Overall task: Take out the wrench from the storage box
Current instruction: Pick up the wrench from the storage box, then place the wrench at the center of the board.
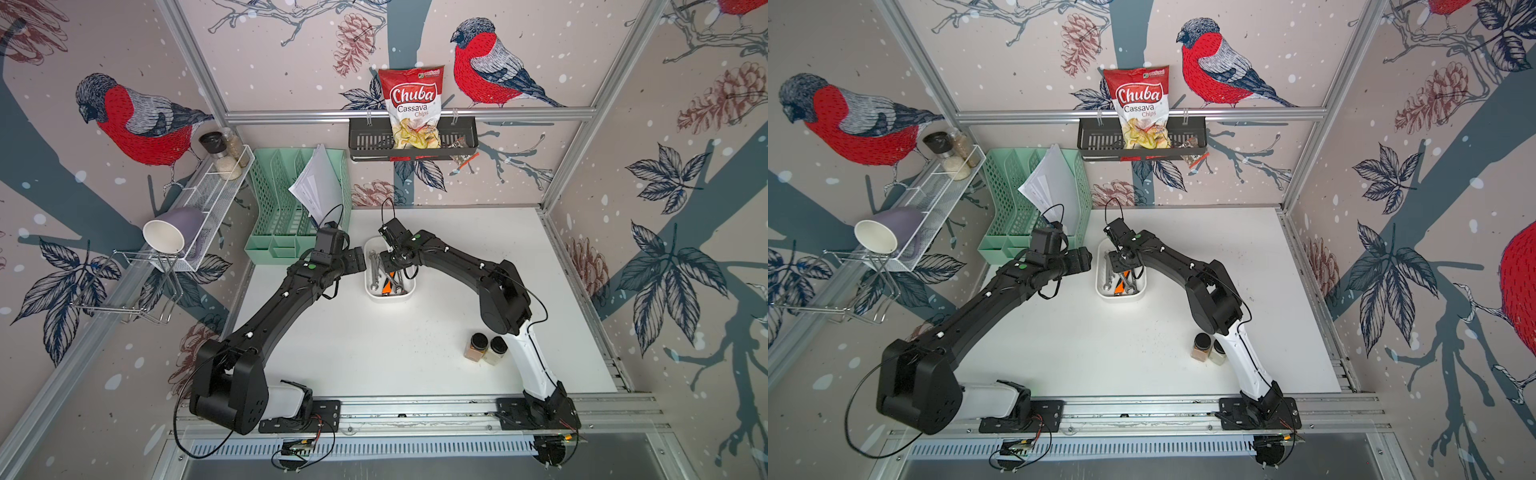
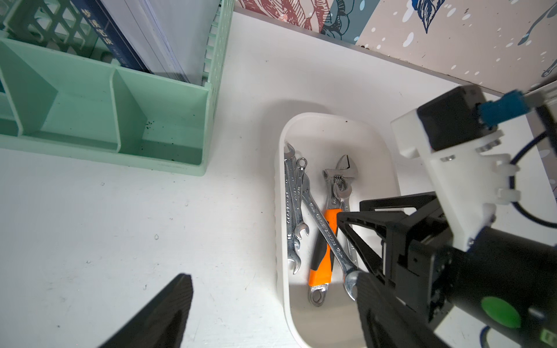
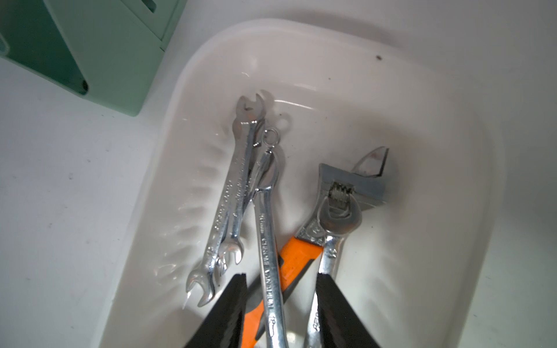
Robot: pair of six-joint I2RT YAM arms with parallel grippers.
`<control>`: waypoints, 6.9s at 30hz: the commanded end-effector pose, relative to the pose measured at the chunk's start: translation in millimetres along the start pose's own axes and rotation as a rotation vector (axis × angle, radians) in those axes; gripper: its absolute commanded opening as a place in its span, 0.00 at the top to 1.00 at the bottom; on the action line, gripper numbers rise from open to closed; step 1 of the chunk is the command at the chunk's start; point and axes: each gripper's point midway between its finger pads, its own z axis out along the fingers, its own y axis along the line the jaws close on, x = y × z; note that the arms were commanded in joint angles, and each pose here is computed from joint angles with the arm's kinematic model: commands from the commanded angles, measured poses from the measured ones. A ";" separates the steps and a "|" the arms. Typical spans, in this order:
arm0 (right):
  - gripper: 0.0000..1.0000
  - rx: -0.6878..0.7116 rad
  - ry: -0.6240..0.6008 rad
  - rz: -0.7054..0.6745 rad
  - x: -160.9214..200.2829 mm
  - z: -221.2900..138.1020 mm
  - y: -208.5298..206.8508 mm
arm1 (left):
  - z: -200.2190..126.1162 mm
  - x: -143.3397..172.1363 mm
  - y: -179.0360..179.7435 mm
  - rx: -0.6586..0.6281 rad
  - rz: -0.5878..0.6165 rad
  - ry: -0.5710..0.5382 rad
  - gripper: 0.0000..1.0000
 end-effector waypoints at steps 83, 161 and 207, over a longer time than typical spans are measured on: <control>0.73 0.078 -0.093 -0.131 -20.5 77.5 -1.3 | -0.6 -12.2 21.5 -0.026 -0.038 -0.017 0.11; 1.00 -0.260 -0.317 0.129 -8.6 -84.7 33.4 | -20.0 8.9 8.8 0.113 -0.147 -0.019 0.14; 1.00 -0.204 0.069 0.088 194.1 -31.3 88.4 | -61.2 23.2 14.0 0.137 -0.082 -0.095 0.13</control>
